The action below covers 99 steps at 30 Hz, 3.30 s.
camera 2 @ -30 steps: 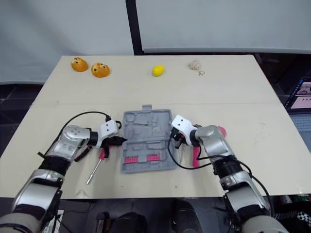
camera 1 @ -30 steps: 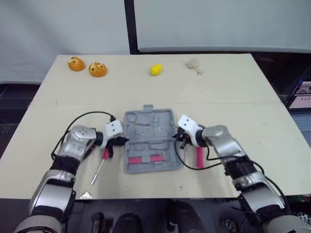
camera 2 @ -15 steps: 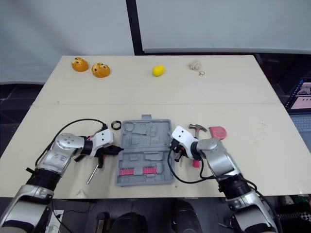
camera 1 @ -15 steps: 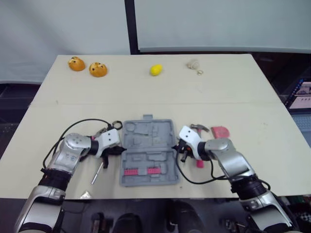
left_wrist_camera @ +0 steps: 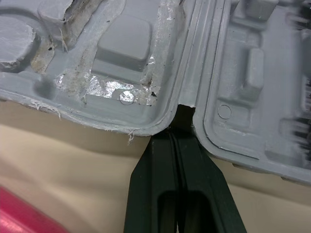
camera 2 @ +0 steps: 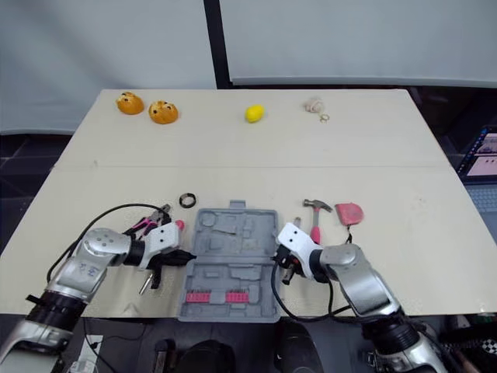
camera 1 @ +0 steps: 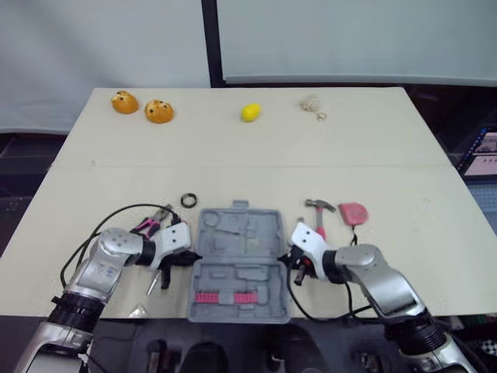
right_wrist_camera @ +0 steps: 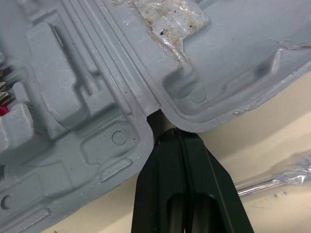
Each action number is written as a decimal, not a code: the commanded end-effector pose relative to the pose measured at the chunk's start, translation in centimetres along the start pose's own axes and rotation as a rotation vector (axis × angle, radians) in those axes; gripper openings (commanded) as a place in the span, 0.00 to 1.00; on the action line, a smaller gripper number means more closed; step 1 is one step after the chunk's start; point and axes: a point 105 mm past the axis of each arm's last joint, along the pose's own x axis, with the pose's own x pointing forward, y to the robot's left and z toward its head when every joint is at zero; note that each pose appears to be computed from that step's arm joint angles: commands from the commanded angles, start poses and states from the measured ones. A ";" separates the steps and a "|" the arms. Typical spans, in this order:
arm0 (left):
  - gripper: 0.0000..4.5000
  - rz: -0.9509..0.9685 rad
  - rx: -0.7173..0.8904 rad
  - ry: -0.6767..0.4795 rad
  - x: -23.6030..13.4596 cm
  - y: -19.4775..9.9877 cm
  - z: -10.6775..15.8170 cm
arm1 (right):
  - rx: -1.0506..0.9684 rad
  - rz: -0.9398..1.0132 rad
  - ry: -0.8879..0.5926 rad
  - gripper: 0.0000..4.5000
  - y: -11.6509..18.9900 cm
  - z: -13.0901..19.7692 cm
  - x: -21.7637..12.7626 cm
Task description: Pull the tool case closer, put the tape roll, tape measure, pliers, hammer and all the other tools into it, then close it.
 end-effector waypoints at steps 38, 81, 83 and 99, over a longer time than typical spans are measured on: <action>0.00 -0.084 -0.031 0.059 1.1 -3.3 -1.6 | 0.029 0.038 -0.034 0.01 2.1 0.0 -1.2; 0.99 0.557 -0.432 -0.183 -21.0 1.2 -7.7 | 0.240 -0.588 -0.203 0.99 -6.6 -7.1 -29.2; 0.99 0.556 -0.391 -0.199 -20.0 2.1 -6.5 | 0.222 -0.569 -0.226 0.99 -6.4 -6.6 -28.4; 0.99 0.103 0.077 0.039 -12.3 7.6 1.6 | 0.010 -0.165 -0.466 0.99 -0.7 4.6 -17.5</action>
